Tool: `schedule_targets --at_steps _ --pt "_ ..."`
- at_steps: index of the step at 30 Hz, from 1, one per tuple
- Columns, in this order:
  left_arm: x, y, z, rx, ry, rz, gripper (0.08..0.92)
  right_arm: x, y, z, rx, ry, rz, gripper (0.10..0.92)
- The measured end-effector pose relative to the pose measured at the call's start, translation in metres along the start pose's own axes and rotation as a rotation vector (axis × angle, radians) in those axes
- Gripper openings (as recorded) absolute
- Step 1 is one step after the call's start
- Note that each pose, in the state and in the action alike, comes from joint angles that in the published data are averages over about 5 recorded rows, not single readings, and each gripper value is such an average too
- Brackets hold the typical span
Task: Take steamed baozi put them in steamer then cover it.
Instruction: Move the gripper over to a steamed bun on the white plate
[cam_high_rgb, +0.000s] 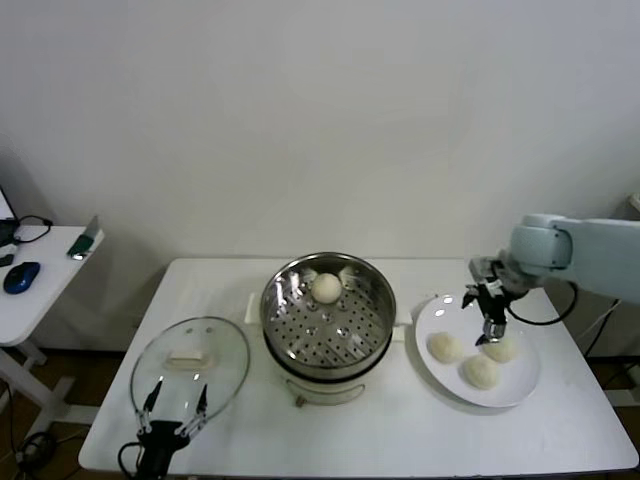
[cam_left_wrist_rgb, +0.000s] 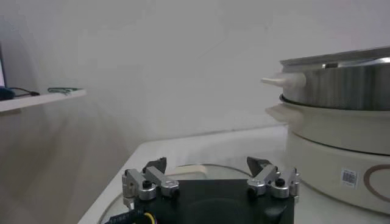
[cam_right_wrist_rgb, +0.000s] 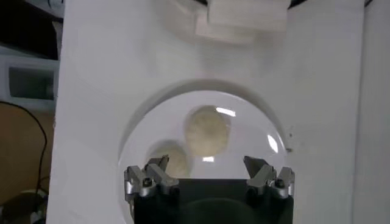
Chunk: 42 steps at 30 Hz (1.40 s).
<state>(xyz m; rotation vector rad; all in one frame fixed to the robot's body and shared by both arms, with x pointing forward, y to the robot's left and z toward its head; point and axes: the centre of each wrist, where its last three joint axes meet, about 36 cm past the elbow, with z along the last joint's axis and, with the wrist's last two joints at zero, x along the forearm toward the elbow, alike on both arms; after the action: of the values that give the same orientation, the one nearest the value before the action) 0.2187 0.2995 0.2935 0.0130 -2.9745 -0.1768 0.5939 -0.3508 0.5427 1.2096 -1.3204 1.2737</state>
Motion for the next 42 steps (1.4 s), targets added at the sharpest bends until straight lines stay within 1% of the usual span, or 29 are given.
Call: schedule_targets --at_steps 11,20,27,35,42 --pt "0.002 0.001 0.003 -0.006 0.008 -0.004 0.823 -0.054 -0.011 -0.013 -0.011 0.006 0.014 0.823" --pt "0.0 0.004 0.005 -0.005 0.01 -0.013 0.823 -0.077 -0.02 -0.023 -0.016 0.012 0.014 0.818" --pt "0.0 0.005 0.006 -0.005 0.011 -0.014 0.823 -0.083 -0.02 -0.022 -0.025 0.014 0.002 0.769" --pt "-0.001 0.004 0.007 -0.004 0.011 -0.011 0.823 -0.089 -0.019 -0.021 -0.027 0.023 -0.011 0.674" --pt "-0.002 0.004 0.008 -0.004 0.011 -0.012 0.823 -0.087 -0.021 -0.019 -0.022 0.029 -0.01 0.634"
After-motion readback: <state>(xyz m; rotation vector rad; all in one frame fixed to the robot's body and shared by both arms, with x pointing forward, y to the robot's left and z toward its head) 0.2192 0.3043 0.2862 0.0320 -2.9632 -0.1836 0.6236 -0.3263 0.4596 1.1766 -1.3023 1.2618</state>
